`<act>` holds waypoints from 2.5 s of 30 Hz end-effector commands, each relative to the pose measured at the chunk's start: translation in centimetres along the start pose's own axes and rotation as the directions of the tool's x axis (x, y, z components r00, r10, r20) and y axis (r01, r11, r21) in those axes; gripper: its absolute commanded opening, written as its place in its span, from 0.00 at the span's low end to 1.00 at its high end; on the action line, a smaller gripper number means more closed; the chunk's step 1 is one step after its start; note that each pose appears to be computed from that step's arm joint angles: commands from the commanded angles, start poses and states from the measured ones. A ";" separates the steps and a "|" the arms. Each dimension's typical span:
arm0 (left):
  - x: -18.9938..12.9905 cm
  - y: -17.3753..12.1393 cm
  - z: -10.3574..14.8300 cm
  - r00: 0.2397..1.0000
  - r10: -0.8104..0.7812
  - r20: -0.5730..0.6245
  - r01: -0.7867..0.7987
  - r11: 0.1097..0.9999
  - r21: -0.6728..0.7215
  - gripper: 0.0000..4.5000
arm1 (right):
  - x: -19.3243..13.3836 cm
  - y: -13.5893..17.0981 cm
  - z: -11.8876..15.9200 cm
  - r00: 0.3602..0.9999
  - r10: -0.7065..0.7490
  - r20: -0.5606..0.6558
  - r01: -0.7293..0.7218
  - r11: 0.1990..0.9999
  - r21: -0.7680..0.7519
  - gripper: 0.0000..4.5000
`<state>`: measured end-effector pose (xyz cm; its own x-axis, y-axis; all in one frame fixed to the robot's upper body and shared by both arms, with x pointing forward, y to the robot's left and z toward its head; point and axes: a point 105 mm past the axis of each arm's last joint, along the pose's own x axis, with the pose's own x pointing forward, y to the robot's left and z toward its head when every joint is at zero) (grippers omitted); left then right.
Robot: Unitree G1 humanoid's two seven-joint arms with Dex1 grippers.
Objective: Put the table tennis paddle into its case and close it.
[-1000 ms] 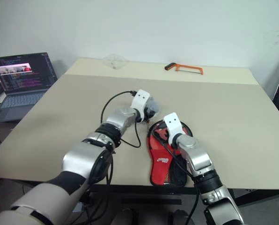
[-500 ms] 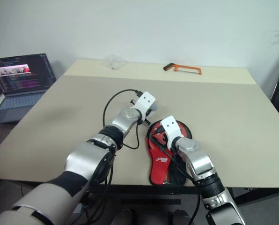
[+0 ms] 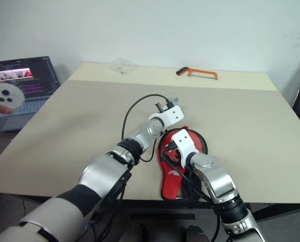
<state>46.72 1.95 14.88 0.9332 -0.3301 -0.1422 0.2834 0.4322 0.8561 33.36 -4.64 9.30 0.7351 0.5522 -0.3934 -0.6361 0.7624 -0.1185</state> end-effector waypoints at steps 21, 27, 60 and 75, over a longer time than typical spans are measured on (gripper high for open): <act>-2.0 -4.2 11.3 0.859 -0.042 0.511 -0.124 0.950 0.288 0.07 | -1.0 1.7 -5.0 0.982 0.027 -0.188 -0.017 0.998 0.058 1.00; -2.0 -4.6 10.9 0.862 -0.057 0.504 -0.133 0.933 0.333 0.07 | -1.0 1.9 -5.2 0.981 0.027 -0.191 -0.015 0.998 0.067 1.00; -1.2 -1.2 10.4 0.881 0.057 0.470 -0.324 0.796 0.511 0.07 | -1.7 2.1 -5.6 0.979 0.021 -0.205 -0.007 0.998 0.069 1.00; -2.5 -3.4 13.6 0.794 -0.018 0.608 -0.379 0.768 0.517 0.07 | -1.8 2.2 -5.7 0.979 0.025 -0.204 -0.009 0.997 0.076 1.00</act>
<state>42.39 -5.86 14.52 0.7296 -0.6830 0.0351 -0.1207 -0.0782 0.9896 31.05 -5.45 8.90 0.7509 0.5160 -0.4122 -0.6067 0.7855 -0.1219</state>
